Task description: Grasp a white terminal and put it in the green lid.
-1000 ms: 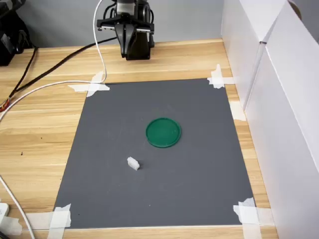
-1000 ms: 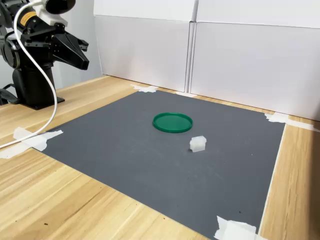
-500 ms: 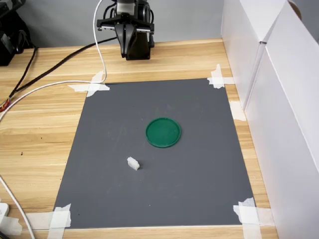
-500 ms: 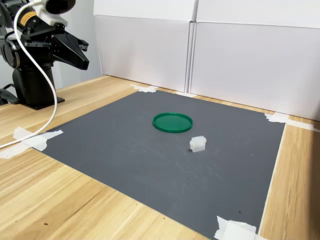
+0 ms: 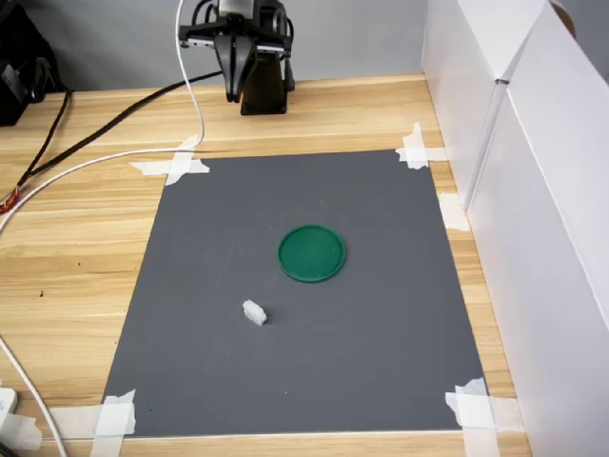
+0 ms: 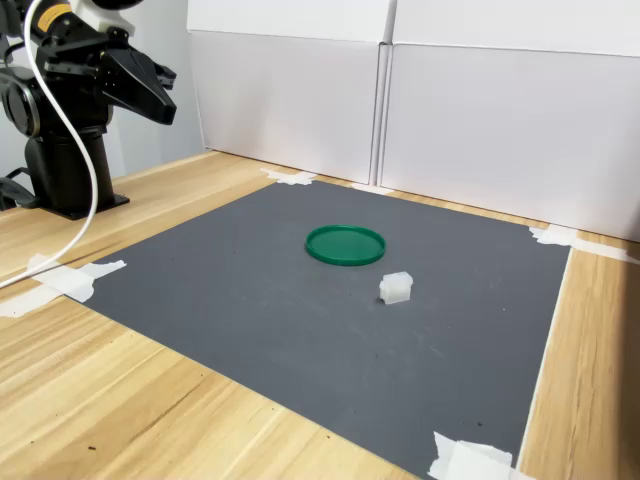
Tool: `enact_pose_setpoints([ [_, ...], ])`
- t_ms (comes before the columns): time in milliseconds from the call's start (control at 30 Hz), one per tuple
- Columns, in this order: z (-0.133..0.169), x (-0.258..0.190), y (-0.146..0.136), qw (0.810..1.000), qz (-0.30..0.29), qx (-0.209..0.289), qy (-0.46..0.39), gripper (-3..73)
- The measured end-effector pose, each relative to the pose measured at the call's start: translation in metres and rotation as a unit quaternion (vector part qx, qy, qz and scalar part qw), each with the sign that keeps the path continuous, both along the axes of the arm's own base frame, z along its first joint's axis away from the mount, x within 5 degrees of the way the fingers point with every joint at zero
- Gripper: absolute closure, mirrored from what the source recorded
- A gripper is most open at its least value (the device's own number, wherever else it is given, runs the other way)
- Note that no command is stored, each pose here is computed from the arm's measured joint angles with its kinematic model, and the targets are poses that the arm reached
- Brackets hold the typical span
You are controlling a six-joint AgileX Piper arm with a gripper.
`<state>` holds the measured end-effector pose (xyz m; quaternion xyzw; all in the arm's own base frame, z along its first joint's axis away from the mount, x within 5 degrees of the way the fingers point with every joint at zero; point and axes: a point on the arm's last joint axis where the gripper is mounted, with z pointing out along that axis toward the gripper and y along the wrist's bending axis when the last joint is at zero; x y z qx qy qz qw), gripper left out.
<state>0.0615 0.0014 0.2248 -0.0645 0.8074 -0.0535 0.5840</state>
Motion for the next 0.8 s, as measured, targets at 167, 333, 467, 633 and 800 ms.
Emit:
enact_pose_setpoints([
  [167, 0.019, 0.019, -0.002, 0.999, 0.000, -0.001, 0.041, 71.1],
  [333, 0.037, 0.048, -0.007, 0.996, 0.000, -0.022, 0.088, 71.1],
  [467, 0.050, 0.073, -0.011, 0.992, 0.001, -0.040, 0.116, 71.1],
  [633, 0.067, 0.104, -0.014, 0.988, 0.004, -0.042, 0.148, 71.1],
  [800, 0.085, 0.135, -0.016, 0.983, 0.009, -0.040, 0.179, 71.2],
])
